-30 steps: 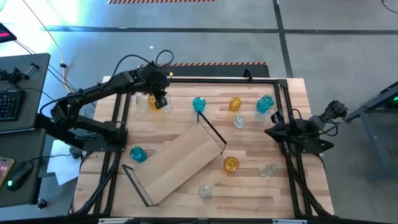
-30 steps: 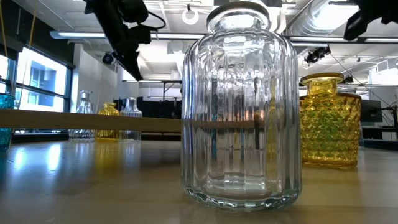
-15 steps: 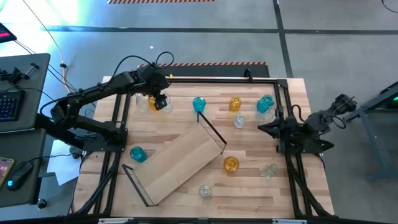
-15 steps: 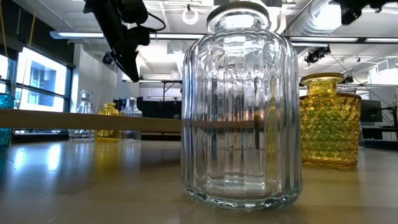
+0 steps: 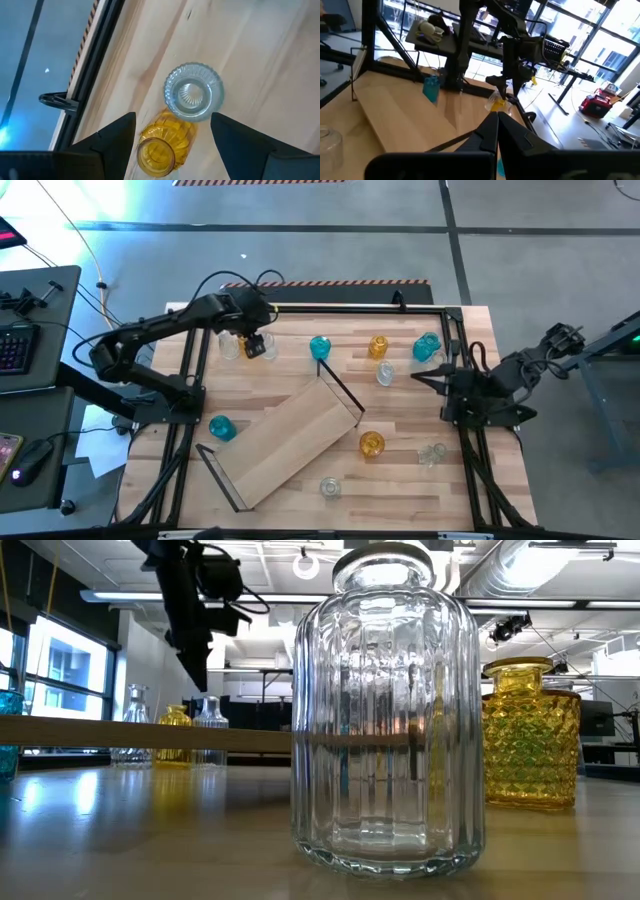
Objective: Sort vases onto shelf
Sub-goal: Put the transparent vase on the shelf
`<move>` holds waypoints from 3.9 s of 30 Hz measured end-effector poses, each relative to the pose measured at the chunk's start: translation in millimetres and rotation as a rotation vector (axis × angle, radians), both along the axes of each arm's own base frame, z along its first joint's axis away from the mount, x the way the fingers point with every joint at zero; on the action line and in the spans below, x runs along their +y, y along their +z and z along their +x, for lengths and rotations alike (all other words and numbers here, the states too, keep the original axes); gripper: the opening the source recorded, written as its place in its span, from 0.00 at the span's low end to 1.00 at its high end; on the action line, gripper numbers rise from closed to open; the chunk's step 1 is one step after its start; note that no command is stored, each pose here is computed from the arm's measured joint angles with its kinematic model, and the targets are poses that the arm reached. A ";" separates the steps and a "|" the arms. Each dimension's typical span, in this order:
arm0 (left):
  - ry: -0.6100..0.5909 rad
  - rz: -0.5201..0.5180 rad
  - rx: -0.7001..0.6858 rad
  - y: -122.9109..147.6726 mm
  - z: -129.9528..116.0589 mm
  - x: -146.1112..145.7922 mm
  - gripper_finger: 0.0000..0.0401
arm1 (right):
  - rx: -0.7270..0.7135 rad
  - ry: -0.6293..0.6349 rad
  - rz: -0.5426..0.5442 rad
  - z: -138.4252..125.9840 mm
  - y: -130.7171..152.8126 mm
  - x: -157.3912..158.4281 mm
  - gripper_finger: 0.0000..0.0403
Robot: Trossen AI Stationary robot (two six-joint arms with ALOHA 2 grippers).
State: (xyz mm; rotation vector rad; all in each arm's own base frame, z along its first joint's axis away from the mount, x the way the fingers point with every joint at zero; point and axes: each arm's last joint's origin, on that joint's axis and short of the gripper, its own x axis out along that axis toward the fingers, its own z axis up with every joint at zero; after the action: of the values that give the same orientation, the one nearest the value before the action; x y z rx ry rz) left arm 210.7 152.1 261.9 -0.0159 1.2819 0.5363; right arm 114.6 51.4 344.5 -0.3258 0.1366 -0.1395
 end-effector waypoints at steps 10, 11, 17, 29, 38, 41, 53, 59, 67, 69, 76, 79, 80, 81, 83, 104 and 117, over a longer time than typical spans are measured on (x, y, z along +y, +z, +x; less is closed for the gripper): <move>0.012 0.035 -0.039 -5.9 10.9 7.9 0.63 | 0.031 -0.079 0.048 -0.4 -9.0 -2.0 0.00; 0.011 0.036 -0.039 -5.9 11.1 8.0 0.63 | 0.031 -0.080 0.052 -0.4 -9.1 -1.9 0.00; 0.011 0.043 -0.050 -5.3 11.9 8.6 0.63 | 0.030 -0.080 0.054 -0.4 -9.2 -1.9 0.00; 0.054 -0.019 -0.109 -5.5 11.6 9.5 0.63 | 0.033 -0.060 0.059 -0.2 -9.5 -1.3 0.00; 0.108 -0.098 -0.123 -16.8 16.0 14.5 0.62 | 0.034 -0.058 0.060 -0.2 -9.5 -1.2 0.00; 0.133 -0.103 -0.117 -21.8 18.8 16.6 0.62 | 0.035 -0.051 0.061 -0.2 -9.6 -1.0 0.00; 0.158 -0.088 -0.087 -29.5 22.1 20.4 0.62 | 0.031 -0.053 0.079 -0.2 -9.6 -1.0 0.00; 0.183 -0.085 -0.102 -29.1 22.6 20.9 0.59 | 0.031 -0.053 0.079 -0.2 -9.6 -1.0 0.00; 0.190 -0.087 -0.105 -29.2 22.7 20.9 0.40 | 0.030 -0.054 0.085 -0.2 -9.7 -1.0 0.00; 0.190 -0.088 -0.108 -28.9 22.8 20.9 0.34 | 0.030 -0.054 0.085 -0.2 -9.6 -1.0 0.00; 0.189 -0.084 -0.113 -28.0 23.2 20.9 0.29 | 0.030 -0.053 0.085 -0.2 -9.6 -1.0 0.00; 0.190 -0.084 -0.112 -28.1 23.1 20.9 0.32 | 0.030 -0.053 0.085 -0.2 -9.5 -1.0 0.00; 0.190 -0.085 -0.111 -28.1 23.0 20.8 0.33 | 0.030 -0.054 0.085 -0.2 -9.5 -1.0 0.00; 0.193 -0.085 -0.111 -28.2 22.9 20.8 0.33 | 0.030 -0.053 0.085 -0.2 -9.5 -1.0 0.00; 0.195 -0.087 -0.111 -28.3 22.9 20.8 0.33 | 0.030 -0.053 0.085 -0.2 -9.6 -1.0 0.00; 0.184 -0.080 -0.144 -9.4 22.8 12.5 0.30 | 0.031 -0.053 0.080 -0.2 -9.6 -1.0 0.00; 0.144 -0.099 -0.279 48.1 33.6 -12.2 0.30 | 0.037 -0.019 0.086 0.1 -9.9 0.0 0.00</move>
State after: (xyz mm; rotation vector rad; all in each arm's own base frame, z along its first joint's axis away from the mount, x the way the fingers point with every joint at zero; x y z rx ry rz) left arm 244.4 139.9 310.0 -0.2589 1.0381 0.5713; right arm 114.7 51.4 334.6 -0.2414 0.1820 -0.1464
